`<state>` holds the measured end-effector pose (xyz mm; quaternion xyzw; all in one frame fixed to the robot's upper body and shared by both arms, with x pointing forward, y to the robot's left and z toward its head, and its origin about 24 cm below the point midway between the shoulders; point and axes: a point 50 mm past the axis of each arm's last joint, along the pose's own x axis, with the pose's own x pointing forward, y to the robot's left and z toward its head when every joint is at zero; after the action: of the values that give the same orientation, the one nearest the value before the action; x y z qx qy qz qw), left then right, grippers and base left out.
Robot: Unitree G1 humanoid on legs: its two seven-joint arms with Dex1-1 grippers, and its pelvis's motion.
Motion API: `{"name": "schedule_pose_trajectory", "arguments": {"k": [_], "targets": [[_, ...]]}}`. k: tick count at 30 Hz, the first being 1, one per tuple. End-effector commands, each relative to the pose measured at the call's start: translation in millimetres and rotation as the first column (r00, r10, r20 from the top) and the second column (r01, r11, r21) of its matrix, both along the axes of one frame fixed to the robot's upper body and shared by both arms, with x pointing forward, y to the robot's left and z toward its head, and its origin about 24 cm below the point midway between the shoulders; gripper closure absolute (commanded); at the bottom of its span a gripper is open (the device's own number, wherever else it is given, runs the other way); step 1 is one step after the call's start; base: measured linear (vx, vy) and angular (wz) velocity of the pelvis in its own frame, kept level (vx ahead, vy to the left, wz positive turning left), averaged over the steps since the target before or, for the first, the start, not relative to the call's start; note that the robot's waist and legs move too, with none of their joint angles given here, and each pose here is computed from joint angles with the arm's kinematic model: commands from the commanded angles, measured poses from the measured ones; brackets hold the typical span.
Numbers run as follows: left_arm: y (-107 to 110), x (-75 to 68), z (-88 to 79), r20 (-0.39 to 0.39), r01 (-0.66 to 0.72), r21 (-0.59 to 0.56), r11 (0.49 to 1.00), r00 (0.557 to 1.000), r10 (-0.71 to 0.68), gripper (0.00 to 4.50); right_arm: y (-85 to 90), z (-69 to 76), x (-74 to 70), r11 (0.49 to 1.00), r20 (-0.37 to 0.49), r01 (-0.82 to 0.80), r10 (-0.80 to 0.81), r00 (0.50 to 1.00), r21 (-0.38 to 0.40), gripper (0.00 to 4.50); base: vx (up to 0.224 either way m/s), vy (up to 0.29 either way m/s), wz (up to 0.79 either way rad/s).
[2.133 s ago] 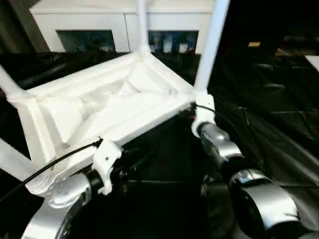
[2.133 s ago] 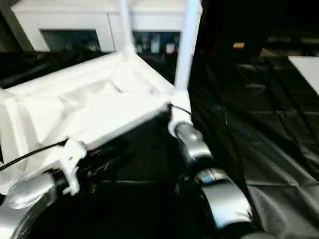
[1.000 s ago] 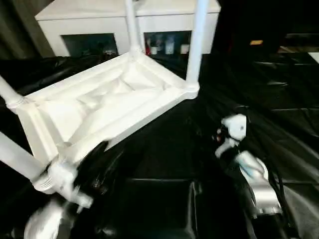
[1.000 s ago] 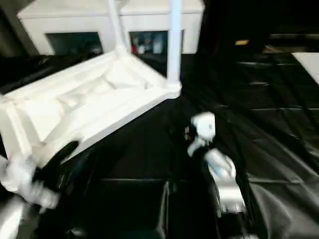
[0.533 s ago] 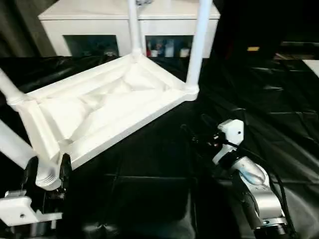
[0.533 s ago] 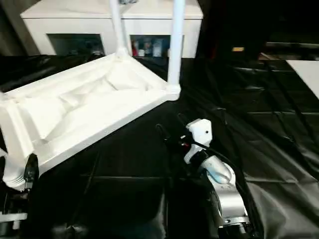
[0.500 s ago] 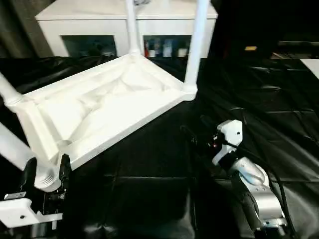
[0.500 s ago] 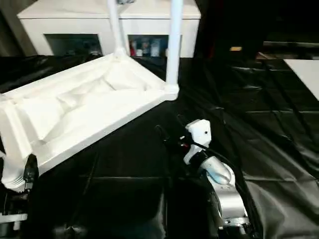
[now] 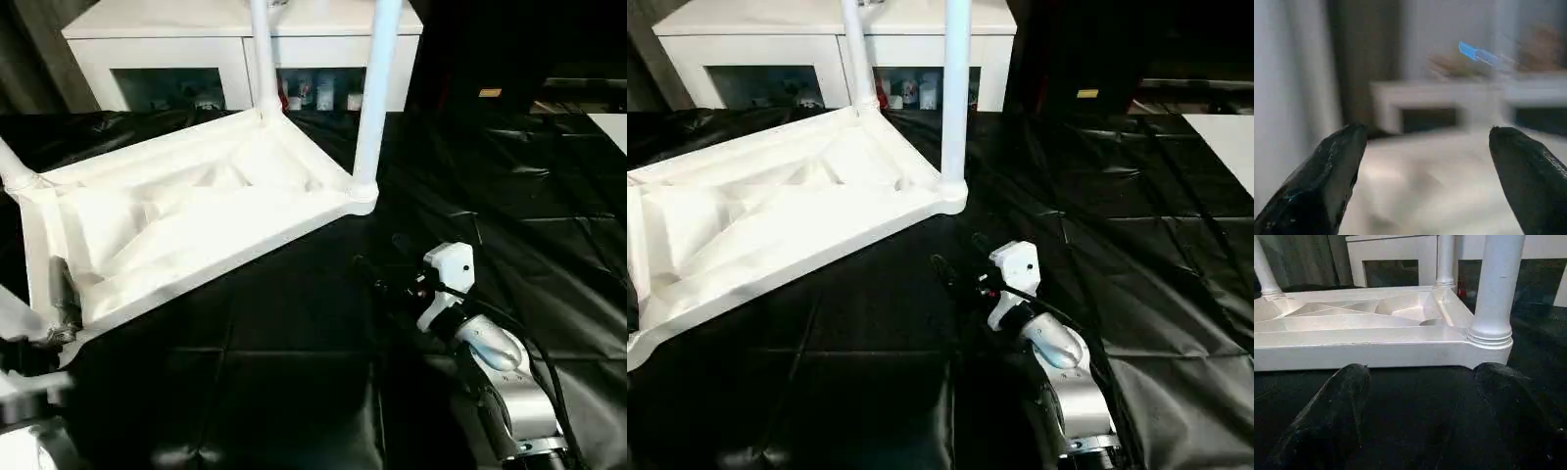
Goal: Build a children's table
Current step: Rotate table base
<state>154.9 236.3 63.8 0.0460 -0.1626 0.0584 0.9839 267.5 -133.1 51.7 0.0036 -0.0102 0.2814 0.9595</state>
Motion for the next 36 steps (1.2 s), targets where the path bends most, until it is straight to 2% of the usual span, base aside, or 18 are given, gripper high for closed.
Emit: {"name": "schedule_pose_trajectory", "arguments": {"k": [1, 3, 6, 11, 15, 22, 26, 27, 32, 34, 36], "targets": [[-7, -1.7, -3.5, -0.013, 0.059, 0.04, 0.997, 0.998, -0.058, 0.06, -2.0, -0.6, -1.7, 1.0, -0.006, 0.0, 0.0, 1.0, -0.008, 0.61, 0.0, 0.0, 0.0], [-5, -7.9, -10.1, -0.028, 0.016, 0.034, 0.999, 0.999, -0.015, 0.06, -2.7, -0.1, -1.7, 1.0, -0.004, 0.0, 0.0, 1.0, -0.007, 0.61, 0.0, 0.0, 0.0], [13, -11.5, -2.1, 0.013, -0.119, 0.053, 0.991, 0.993, 0.119, 0.06, -1.9, 1.3, -0.5, 1.0, -0.001, -0.016, 0.016, 1.0, -0.003, 0.61, 0.0, 0.0, 0.0], [28, -10.8, 12.9, 0.077, -0.205, 0.07, 0.976, 0.977, 0.2, 0.06, 3.2, 1.1, 0.1, 0.997, -0.004, -0.07, 0.07, 0.998, -0.009, 0.61, 0.0, 0.0, 0.0], [27, -12.9, 17.2, 0.097, -0.235, 0.071, 0.969, 0.969, 0.228, 0.06, 6.6, -0.7, -1.6, 0.994, -0.016, -0.111, 0.111, 0.994, -0.007, 0.61, 0.0, 0.0, 0.0], [15, -22.9, 12.6, 0.083, -0.256, 0.083, 0.963, 0.965, 0.249, 0.06, 6.0, -2.1, 0.4, 0.993, -0.023, -0.116, 0.116, 0.993, -0.011, 0.61, 0.0, 0.0, 0.0], [24, -25.7, 15.5, 0.09, -0.337, 0.088, 0.937, 0.94, 0.33, 0.06, 6.6, -2.3, 1.4, 0.992, -0.025, -0.128, 0.127, 0.992, -0.015, 0.61, 0.0, 0.0, 0.0], [33, -24.5, 20.2, 0.105, -0.383, 0.093, 0.919, 0.922, 0.373, 0.06, 7.4, -2.2, 1.8, 0.991, -0.025, -0.131, 0.131, 0.991, -0.015, 0.61, 0.0, 0.0, 0.0], [57, -6.9, 34.1, 0.144, -0.432, 0.093, 0.897, 0.897, 0.417, 0.06, 10.1, -2.4, 2.6, 0.991, -0.023, -0.134, 0.133, 0.991, -0.009, 0.61, 0.0, 0.0, 0.0], [64, 4.3, 35.8, 0.144, -0.402, 0.062, 0.913, 0.909, 0.391, 0.06, 10.8, -2.6, 2.6, 0.991, -0.023, -0.131, 0.13, 0.991, -0.004, 0.61, 0.0, 0.0, 0.0], [72, 21.6, 33.4, 0.089, -0.352, 0.074, 0.933, 0.934, 0.345, 0.06, 10.6, -3.8, 2.6, 0.992, -0.025, -0.126, 0.126, 0.992, -0.006, 0.61, 0.0, 0.0, 0.0]]}}
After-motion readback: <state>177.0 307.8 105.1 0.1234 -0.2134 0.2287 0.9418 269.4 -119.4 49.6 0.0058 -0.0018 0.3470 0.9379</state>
